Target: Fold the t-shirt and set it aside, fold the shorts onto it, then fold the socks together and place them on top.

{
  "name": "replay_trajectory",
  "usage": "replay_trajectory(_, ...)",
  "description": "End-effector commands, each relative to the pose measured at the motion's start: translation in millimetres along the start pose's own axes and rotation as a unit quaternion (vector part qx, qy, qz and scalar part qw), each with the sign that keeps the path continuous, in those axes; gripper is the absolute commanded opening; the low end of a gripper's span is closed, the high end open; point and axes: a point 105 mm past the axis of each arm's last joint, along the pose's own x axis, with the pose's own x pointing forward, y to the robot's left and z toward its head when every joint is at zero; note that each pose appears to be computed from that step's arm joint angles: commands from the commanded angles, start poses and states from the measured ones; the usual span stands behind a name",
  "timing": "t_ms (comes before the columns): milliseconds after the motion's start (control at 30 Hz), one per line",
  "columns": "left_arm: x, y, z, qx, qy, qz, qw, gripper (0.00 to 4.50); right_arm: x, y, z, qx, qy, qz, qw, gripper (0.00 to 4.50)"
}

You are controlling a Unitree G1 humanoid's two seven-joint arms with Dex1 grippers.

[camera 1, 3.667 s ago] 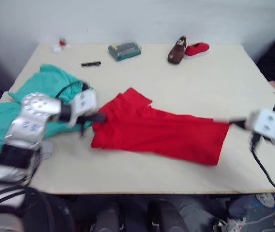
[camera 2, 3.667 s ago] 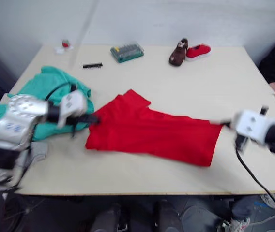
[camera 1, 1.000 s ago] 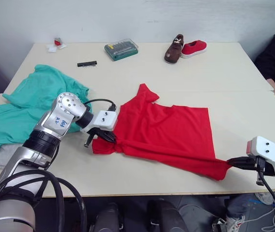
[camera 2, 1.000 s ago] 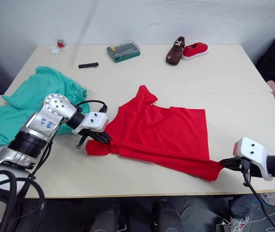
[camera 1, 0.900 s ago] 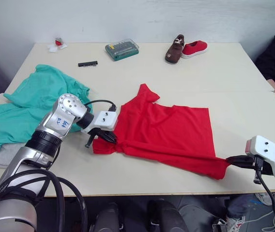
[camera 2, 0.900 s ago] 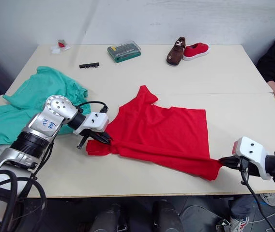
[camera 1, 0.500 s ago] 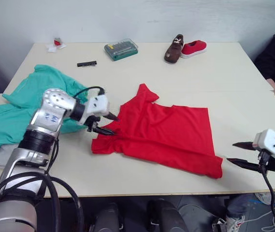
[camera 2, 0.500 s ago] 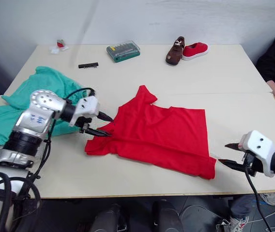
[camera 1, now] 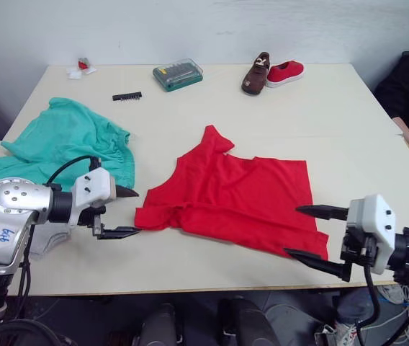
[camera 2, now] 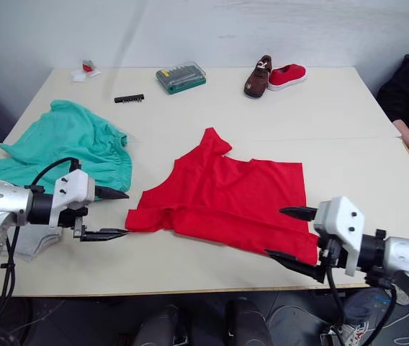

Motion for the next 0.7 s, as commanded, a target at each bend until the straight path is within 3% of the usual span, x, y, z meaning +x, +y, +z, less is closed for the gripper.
replay_trajectory(33,2,8,2,0.05,0.002,0.025,0.998,4.49,6,4,9,-0.011,-0.015,0.015,1.0,4.5)
replay_trajectory(200,8,11,-7,0.08,0.012,0.012,0.997,4.49,12,10,14,-0.02,-0.015,0.043,0.999,4.5)
replay_trajectory(333,11,-1,-17,0.077,0.028,-0.049,0.995,4.49,14,17,18,-0.021,-0.022,0.062,0.998,4.5)
replay_trajectory(467,13,2,-24,0.094,0.042,-0.051,0.993,4.49,17,18,21,-0.02,-0.03,0.06,0.998,4.5)
replay_trajectory(667,16,5,-28,0.091,0.037,-0.053,0.994,2.73,17,17,19,-0.016,-0.03,0.052,0.998,4.5)
replay_trajectory(700,16,6,-27,0.089,0.035,-0.051,0.994,2.73,17,17,17,-0.015,-0.028,0.052,0.998,4.5)
